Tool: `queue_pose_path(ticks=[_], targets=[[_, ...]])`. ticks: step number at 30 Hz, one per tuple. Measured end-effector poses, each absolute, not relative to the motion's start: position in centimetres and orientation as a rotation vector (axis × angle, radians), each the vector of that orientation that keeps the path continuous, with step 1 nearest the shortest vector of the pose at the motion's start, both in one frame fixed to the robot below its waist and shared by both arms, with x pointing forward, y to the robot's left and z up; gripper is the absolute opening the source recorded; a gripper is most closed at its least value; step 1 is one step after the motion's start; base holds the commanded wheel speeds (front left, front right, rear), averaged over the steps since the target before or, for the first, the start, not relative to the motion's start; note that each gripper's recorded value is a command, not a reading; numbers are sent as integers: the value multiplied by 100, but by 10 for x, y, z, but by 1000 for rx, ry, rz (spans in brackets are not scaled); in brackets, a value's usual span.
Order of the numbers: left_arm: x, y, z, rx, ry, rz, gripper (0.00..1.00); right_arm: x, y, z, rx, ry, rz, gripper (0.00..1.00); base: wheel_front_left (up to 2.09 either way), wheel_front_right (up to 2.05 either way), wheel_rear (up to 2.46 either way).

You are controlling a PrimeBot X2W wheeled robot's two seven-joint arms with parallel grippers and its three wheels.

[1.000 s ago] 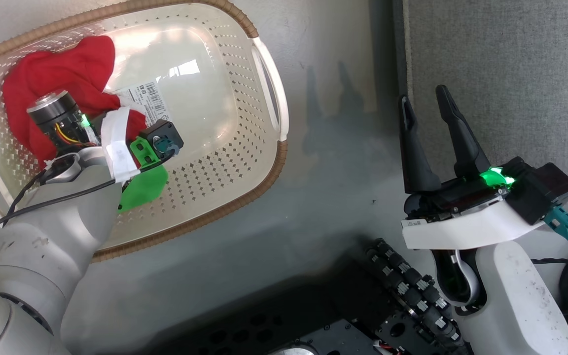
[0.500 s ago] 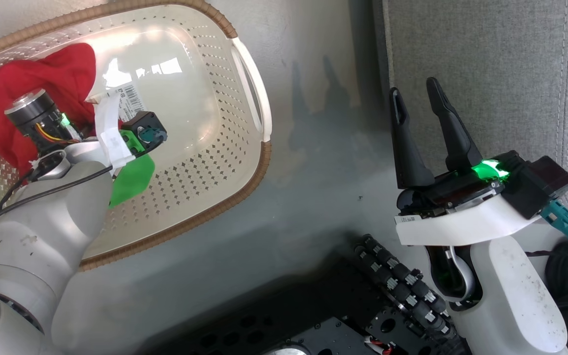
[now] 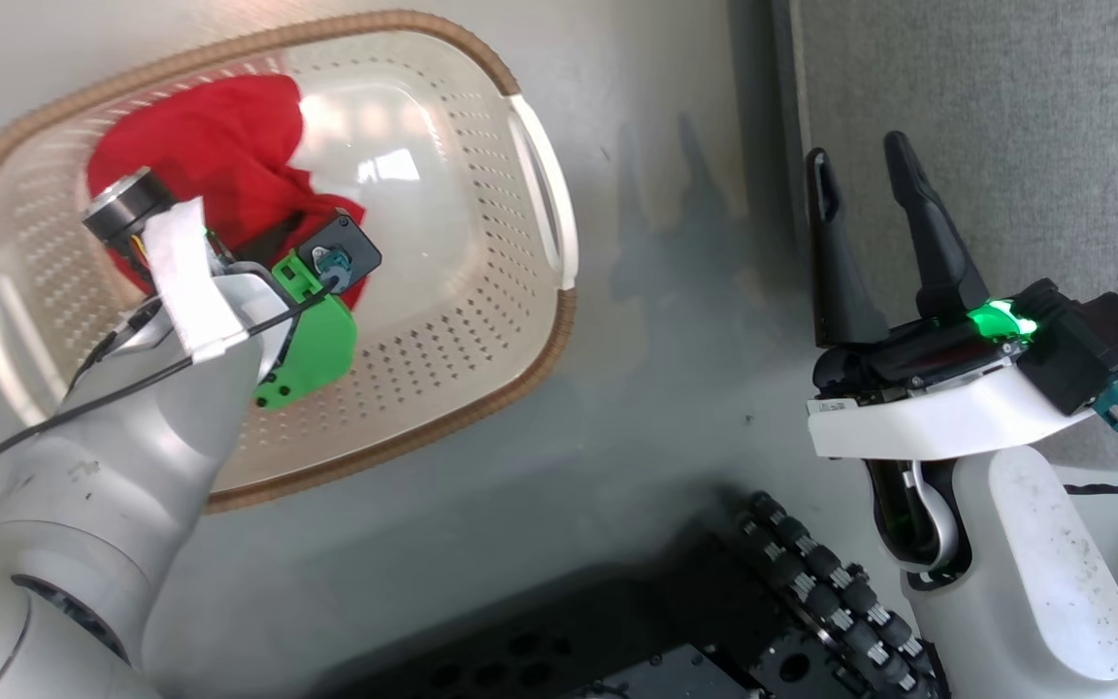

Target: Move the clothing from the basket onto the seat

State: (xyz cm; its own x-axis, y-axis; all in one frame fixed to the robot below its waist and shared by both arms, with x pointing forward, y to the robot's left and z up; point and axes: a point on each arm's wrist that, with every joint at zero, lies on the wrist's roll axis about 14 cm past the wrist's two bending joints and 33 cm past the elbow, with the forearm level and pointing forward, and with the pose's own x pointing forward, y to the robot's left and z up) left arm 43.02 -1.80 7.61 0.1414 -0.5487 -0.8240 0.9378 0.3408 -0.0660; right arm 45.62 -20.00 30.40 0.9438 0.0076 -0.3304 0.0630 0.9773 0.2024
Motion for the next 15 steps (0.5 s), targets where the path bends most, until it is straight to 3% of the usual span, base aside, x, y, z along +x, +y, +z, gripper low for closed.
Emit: queue_pose_path(ticks=[15], targets=[[472, -64, 221, 83, 576, -941, 0, 465, -186, 354, 150, 235, 35, 100, 0, 0, 0]])
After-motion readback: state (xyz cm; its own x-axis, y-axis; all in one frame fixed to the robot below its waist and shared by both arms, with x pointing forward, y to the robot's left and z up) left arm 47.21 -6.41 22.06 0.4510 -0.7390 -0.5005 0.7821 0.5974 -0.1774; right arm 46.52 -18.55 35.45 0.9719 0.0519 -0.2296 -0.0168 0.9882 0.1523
